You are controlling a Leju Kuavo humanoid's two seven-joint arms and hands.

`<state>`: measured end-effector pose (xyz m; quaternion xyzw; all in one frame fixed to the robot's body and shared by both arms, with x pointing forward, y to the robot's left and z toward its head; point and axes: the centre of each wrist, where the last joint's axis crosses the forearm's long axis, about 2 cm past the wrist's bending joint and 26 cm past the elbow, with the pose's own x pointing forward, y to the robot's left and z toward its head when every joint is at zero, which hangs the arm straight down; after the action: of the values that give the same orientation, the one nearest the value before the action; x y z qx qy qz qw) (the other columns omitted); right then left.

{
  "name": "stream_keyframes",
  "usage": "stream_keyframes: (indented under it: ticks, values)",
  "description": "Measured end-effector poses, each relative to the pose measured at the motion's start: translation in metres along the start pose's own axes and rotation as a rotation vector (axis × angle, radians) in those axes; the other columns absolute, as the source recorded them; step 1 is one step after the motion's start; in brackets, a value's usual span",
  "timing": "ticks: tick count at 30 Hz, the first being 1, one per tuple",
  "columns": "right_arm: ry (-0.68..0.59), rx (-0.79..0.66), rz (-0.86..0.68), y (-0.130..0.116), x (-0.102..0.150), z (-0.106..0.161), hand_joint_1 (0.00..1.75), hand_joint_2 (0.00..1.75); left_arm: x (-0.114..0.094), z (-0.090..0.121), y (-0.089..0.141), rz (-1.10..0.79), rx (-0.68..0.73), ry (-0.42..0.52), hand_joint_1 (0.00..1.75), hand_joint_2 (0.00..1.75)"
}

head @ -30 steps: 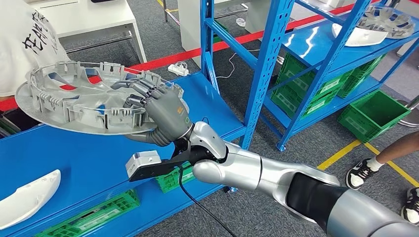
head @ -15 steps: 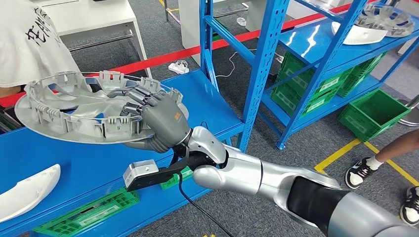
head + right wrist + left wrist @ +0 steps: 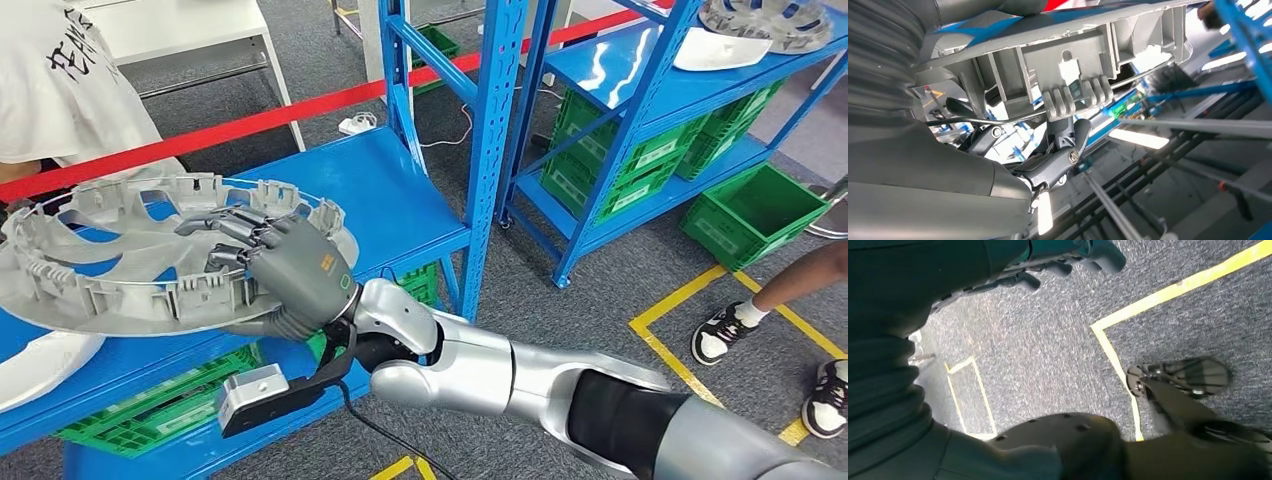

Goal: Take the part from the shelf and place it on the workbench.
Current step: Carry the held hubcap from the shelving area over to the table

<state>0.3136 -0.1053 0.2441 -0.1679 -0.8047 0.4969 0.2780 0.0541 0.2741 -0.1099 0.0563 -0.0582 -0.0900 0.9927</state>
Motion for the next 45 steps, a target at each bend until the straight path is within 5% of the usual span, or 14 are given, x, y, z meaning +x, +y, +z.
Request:
stream_keyframes:
  ticks: [17,45]
  values:
    - [-0.036,0.026,0.013,0.002,0.023,-0.010,1.75,1.75,-0.001,0.001,-0.004,0.000,-0.001,0.003,0.00,1.75]
    - [0.023,0.000,0.025,-0.003,0.010,0.000,1.75,1.75,0.000,0.000,0.002,-0.047,-0.010,-0.017,0.00,1.75]
